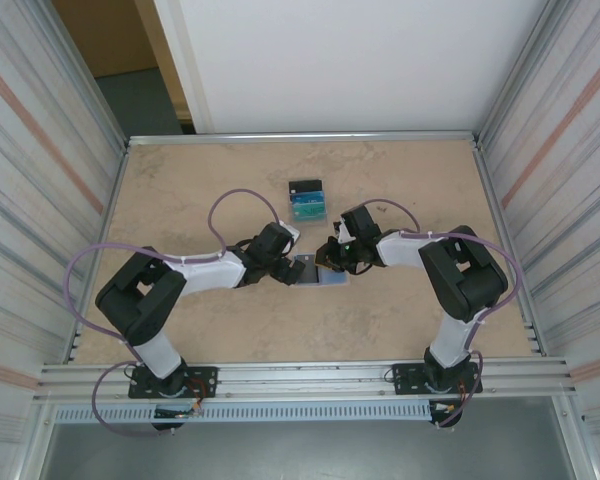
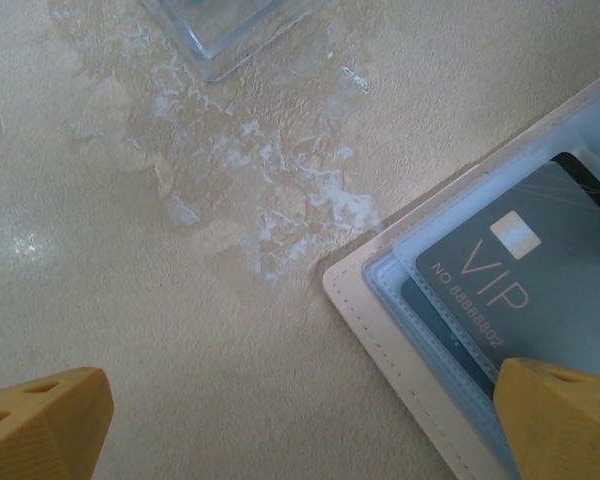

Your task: Take the credit cards out of the card holder

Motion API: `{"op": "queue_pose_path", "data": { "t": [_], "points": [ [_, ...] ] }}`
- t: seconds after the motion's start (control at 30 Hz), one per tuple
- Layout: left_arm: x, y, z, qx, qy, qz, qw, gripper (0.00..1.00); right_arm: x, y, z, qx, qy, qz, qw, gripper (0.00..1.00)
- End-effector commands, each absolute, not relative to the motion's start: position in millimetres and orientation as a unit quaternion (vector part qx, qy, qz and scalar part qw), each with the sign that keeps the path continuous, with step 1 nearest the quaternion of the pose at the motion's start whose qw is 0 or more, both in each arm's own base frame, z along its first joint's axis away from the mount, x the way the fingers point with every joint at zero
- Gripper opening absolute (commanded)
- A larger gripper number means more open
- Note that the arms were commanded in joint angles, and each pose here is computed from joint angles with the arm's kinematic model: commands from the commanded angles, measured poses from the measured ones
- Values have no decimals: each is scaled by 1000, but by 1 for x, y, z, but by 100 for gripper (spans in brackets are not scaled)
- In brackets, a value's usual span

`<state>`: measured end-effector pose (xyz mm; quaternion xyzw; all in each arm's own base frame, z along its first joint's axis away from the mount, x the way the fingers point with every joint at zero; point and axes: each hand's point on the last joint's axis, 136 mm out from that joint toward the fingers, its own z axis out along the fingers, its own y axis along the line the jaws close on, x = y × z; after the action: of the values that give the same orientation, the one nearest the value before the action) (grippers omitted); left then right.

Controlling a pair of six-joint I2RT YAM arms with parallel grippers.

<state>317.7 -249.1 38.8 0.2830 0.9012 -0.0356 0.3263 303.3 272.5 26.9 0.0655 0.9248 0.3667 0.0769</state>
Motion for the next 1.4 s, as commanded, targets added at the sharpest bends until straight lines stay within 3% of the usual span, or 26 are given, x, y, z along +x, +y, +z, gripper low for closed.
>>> {"op": "queue_pose_path", "data": {
  "t": [0.0,0.9,1.37],
  "points": [
    [315,-245,29,295,905,-15,307,99,296,275,18,76,920,380,53,16],
    [313,-242,28,297,906,-3,302,99,291,264,7,102,926,361,48,20],
    [312,-242,27,300,907,0,296,98,299,285,40,87,867,486,66,8]
  ]
}}
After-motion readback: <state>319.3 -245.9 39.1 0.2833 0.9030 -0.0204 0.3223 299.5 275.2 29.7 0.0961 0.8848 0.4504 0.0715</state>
